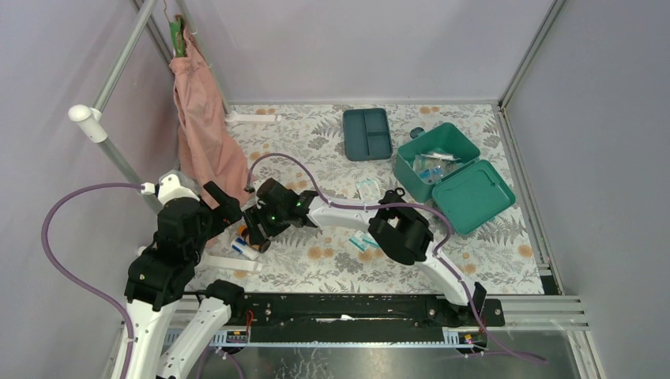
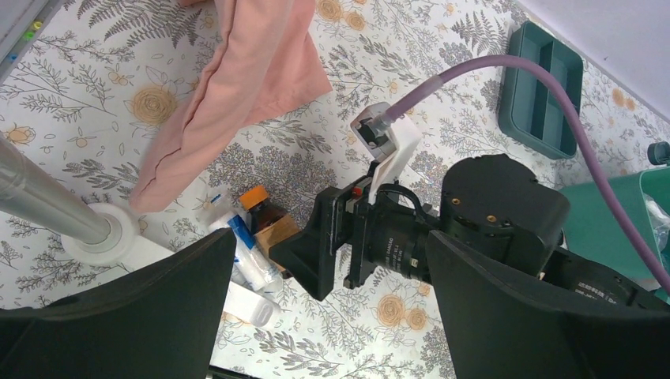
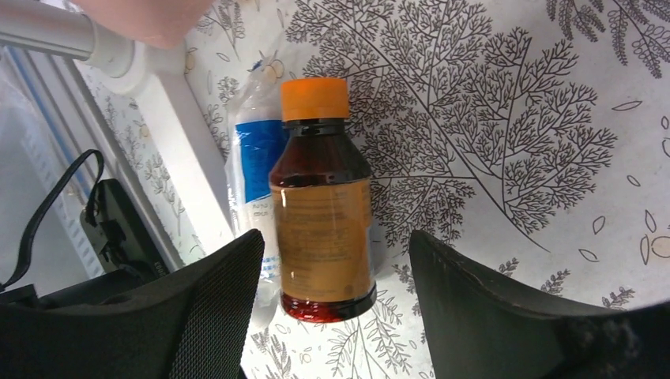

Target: Organize the medicine kit

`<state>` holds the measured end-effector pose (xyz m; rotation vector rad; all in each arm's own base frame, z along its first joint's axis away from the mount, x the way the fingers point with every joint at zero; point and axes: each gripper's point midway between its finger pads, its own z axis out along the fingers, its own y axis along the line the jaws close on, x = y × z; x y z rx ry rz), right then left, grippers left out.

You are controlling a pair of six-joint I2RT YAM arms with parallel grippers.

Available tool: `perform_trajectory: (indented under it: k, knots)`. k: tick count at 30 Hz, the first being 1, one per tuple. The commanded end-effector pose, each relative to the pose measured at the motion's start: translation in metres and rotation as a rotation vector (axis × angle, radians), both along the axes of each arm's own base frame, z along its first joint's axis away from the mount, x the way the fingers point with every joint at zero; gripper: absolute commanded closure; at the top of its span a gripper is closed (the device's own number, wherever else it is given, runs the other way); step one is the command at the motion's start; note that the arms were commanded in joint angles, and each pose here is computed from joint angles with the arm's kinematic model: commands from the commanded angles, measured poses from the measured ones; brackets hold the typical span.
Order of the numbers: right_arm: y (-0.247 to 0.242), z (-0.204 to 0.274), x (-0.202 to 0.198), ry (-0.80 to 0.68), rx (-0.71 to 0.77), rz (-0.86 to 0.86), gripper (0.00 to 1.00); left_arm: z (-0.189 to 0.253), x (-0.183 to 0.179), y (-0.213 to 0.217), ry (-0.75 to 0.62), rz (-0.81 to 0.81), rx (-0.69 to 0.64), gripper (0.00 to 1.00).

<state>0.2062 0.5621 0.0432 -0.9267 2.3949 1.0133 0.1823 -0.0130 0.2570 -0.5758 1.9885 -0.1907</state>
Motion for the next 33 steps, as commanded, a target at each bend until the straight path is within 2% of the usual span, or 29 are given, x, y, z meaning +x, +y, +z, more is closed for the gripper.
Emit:
perform_trajectory:
  k: [1, 16, 22, 27, 33]
  knots:
    - [0.007, 0.005, 0.01, -0.035, -0.003, 0.001, 0.25, 0.006, -0.002, -0.002, -0.017, -0.029, 0.012, 0.01]
    - [-0.007, -0.019, 0.017, -0.062, -0.092, -0.031, 0.33, 0.008, -0.003, -0.002, -0.026, -0.031, 0.011, 0.01]
    - [-0.036, -0.013, 0.03, -0.162, -0.169, -0.096, 0.43, 0.007, -0.003, -0.002, -0.025, -0.032, 0.01, 0.01]
    - [-0.072, -0.002, 0.046, -0.27, -0.264, -0.168, 0.46, 0.007, -0.003, -0.002, -0.025, -0.031, 0.01, 0.01]
    - [-0.108, 0.006, 0.053, -0.305, -0.325, -0.225, 0.53, 0.007, -0.002, -0.002, -0.024, -0.033, 0.009, 0.01]
